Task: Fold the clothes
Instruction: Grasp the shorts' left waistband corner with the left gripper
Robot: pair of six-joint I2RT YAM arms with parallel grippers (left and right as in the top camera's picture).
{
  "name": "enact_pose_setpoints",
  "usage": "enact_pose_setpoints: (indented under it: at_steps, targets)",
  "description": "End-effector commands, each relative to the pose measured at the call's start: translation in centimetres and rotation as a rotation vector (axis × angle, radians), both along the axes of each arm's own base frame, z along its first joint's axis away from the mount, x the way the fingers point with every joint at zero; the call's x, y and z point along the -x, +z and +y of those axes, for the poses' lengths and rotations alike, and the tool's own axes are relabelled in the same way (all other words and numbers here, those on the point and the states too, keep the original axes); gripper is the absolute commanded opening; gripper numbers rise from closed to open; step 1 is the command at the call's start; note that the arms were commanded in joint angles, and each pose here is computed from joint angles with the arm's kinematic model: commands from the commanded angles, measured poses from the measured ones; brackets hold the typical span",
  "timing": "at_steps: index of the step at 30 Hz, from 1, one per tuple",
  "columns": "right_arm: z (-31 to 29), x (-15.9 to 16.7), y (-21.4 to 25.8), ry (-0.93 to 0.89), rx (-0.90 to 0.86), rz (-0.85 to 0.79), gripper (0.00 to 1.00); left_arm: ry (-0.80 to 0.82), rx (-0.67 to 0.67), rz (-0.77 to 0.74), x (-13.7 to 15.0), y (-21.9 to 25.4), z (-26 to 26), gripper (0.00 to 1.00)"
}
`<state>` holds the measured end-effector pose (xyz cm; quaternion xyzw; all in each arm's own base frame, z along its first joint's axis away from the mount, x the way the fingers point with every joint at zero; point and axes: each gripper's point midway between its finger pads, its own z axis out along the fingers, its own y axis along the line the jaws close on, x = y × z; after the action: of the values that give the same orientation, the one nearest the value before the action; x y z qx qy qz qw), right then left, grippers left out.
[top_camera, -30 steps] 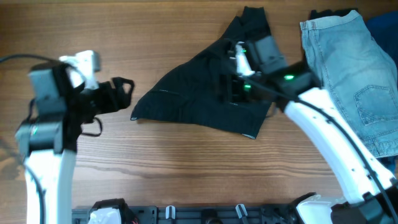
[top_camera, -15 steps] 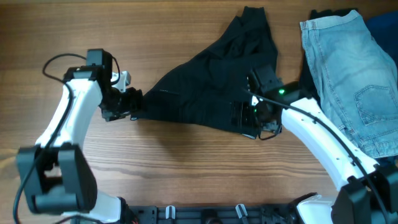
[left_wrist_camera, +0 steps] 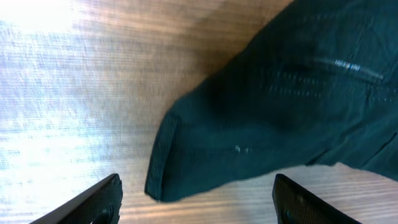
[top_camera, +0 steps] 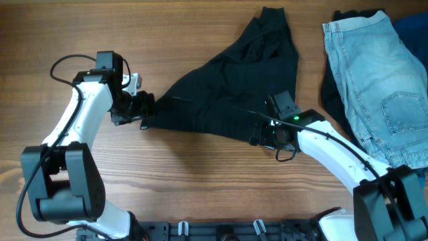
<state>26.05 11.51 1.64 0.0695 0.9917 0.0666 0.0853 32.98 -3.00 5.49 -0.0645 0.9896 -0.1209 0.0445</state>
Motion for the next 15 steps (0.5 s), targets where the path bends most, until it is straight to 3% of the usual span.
enact_pose_setpoints:
  at_steps: [1, 15]
  targets:
    - [-1.3, -0.2, -1.1, -0.036, 0.026, -0.009, 0.97, -0.059, -0.015, -0.039, -0.5, -0.8, 0.0, 0.78]
    - [-1.0, -1.0, -1.7, -0.026, 0.000, -0.062, 0.83, -0.096, -0.016, -0.118, -0.2, -4.7, -0.3, 0.69]
